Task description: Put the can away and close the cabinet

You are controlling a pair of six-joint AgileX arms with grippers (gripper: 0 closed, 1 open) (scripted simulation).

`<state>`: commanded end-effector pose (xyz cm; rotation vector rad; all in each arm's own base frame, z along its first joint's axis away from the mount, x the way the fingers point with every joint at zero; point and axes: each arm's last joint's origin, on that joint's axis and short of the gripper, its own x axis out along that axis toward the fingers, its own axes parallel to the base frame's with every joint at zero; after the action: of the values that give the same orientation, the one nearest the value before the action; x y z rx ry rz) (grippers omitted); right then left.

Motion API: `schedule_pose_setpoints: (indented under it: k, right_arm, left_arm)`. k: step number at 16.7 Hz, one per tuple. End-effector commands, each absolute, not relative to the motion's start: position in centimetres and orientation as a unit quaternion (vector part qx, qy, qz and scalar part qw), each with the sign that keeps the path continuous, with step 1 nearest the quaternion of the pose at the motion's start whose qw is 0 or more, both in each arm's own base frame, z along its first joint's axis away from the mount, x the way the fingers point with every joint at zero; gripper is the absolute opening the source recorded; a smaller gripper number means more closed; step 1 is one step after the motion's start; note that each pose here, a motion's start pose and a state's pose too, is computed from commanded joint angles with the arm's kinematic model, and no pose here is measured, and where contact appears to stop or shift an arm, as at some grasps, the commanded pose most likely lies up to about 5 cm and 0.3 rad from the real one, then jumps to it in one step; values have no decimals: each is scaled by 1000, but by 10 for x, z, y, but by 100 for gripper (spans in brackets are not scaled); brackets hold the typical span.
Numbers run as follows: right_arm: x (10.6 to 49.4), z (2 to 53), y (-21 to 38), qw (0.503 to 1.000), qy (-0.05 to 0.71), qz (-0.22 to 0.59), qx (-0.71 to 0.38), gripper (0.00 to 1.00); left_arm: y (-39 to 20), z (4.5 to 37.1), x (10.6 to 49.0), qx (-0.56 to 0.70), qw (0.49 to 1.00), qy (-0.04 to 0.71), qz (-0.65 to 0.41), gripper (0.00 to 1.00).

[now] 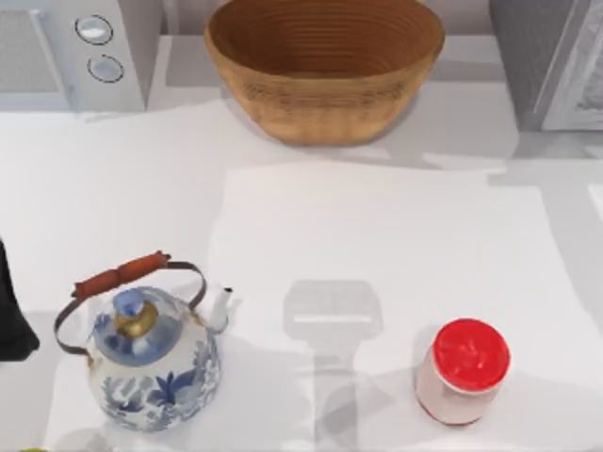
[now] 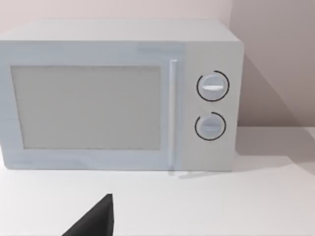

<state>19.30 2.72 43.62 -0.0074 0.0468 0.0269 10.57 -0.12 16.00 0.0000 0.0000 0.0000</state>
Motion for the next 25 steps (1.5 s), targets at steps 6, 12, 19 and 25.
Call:
schedule_pose_setpoints:
  k: [6,12,19,25]
  right_arm:
    - [244,497,44,1000,9,8,-2,0]
    - [256,511,47,1000,0,0,1,0]
    - [282,513,50,1000,18,0,0,0]
    - [354,531,59,1000,24,15,-2,0]
  left_arm:
    - [-1,160,106,0,1000,0,0,100]
    - [-1,160,106,0,1000,0,0,100]
    - [-1,160,106,0,1000,0,0,100]
    - [-1,160,106,0,1000,0,0,100]
